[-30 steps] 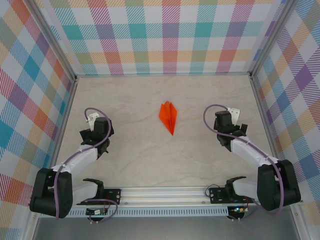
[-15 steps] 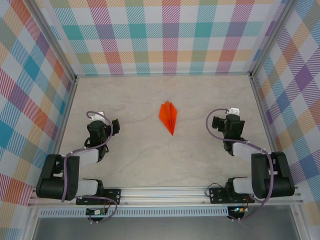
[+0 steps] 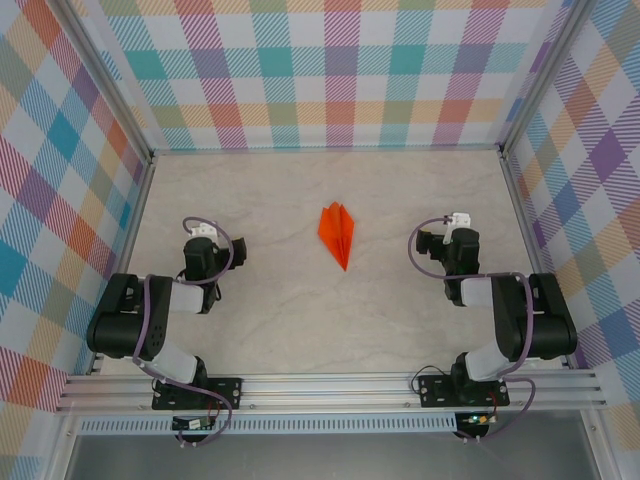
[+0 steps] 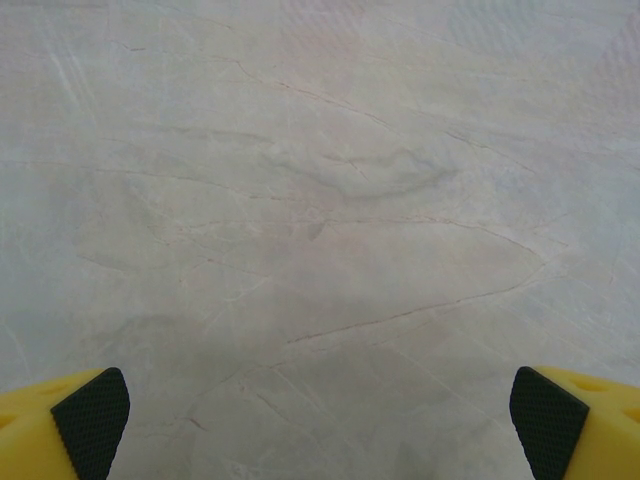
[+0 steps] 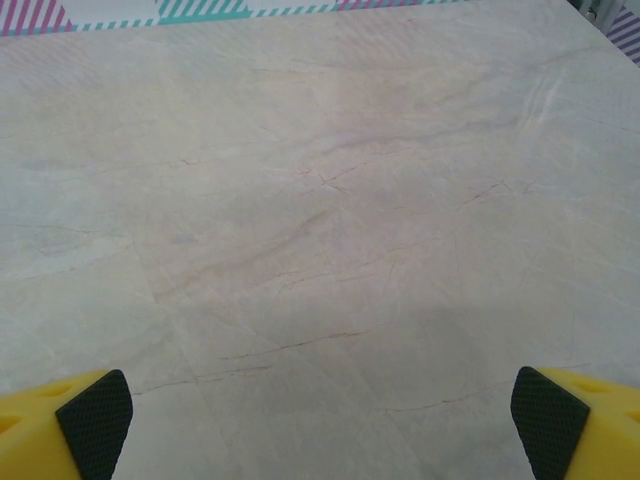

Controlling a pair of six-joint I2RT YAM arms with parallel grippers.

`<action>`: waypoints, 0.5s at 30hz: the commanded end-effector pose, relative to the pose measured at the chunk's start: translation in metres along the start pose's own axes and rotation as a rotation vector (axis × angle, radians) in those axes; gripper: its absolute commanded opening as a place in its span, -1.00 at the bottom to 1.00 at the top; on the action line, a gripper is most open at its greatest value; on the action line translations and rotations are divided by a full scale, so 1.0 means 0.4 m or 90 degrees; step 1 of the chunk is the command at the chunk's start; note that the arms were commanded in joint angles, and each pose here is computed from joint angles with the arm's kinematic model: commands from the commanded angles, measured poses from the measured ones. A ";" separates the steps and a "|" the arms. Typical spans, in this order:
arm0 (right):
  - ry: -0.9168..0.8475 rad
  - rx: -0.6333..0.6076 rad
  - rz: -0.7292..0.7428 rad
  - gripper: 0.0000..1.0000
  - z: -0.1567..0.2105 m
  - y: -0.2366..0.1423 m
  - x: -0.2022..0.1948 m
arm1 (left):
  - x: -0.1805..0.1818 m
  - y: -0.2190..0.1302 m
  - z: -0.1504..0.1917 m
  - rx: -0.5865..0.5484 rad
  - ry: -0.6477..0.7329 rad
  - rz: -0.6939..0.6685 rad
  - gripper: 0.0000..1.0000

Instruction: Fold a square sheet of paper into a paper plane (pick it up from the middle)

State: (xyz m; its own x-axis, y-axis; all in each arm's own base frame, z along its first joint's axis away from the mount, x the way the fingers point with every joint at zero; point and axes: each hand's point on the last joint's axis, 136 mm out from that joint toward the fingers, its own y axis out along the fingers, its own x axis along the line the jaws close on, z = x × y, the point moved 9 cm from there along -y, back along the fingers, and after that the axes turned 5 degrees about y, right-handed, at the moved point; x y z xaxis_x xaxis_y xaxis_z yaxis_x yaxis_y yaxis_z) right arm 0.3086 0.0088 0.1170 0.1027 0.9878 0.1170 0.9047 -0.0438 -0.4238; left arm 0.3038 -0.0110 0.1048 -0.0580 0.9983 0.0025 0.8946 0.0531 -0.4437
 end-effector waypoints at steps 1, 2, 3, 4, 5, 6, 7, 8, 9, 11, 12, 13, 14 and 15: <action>0.002 -0.040 -0.019 1.00 -0.020 -0.001 0.003 | 0.009 0.011 -0.035 -0.032 0.001 -0.006 1.00; 0.003 -0.039 -0.019 1.00 -0.019 -0.001 0.002 | 0.007 0.011 -0.035 -0.031 0.003 -0.009 1.00; 0.003 -0.039 -0.020 1.00 -0.019 -0.001 0.003 | 0.005 0.011 -0.035 -0.032 0.006 -0.013 1.00; 0.003 -0.039 -0.020 0.99 -0.020 0.000 0.003 | 0.001 0.013 -0.036 -0.028 0.012 -0.011 1.00; 0.004 -0.039 -0.020 1.00 -0.020 0.000 0.003 | -0.006 0.015 -0.038 -0.025 0.020 0.005 1.00; 0.003 -0.039 -0.019 0.99 -0.020 -0.001 0.002 | -0.011 0.017 -0.040 -0.019 0.028 0.018 1.00; 0.003 -0.039 -0.019 1.00 -0.020 0.000 0.002 | -0.013 0.017 -0.040 -0.019 0.030 0.024 1.00; 0.003 -0.038 -0.020 1.00 -0.020 0.000 0.003 | -0.013 0.017 -0.039 -0.019 0.030 0.024 1.00; 0.003 -0.038 -0.020 1.00 -0.020 0.000 0.003 | -0.012 0.017 -0.039 -0.019 0.029 0.024 1.00; 0.003 -0.038 -0.020 1.00 -0.020 0.000 0.002 | -0.013 0.018 -0.039 -0.017 0.029 0.025 1.00; 0.003 -0.039 -0.020 1.00 -0.020 0.000 0.003 | -0.013 0.018 -0.040 -0.019 0.030 0.025 1.00; 0.003 -0.039 -0.020 0.99 -0.020 0.000 0.003 | -0.014 0.018 -0.040 -0.018 0.030 0.025 1.00; 0.004 -0.039 -0.020 1.00 -0.020 -0.001 0.002 | -0.013 0.018 -0.040 -0.018 0.030 0.025 1.00; 0.003 -0.039 -0.020 0.99 -0.020 -0.001 0.003 | -0.013 0.019 -0.040 -0.017 0.030 0.025 1.00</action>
State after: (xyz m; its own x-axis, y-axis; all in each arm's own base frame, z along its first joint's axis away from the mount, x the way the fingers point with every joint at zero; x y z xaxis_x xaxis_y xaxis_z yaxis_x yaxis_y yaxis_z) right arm 0.3104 0.0092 0.1205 0.0916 0.9879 0.1255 0.9164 -0.0343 -0.3989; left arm 0.3118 -0.0135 0.1121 -0.0246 0.9995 0.0222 0.9025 0.0318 -0.4296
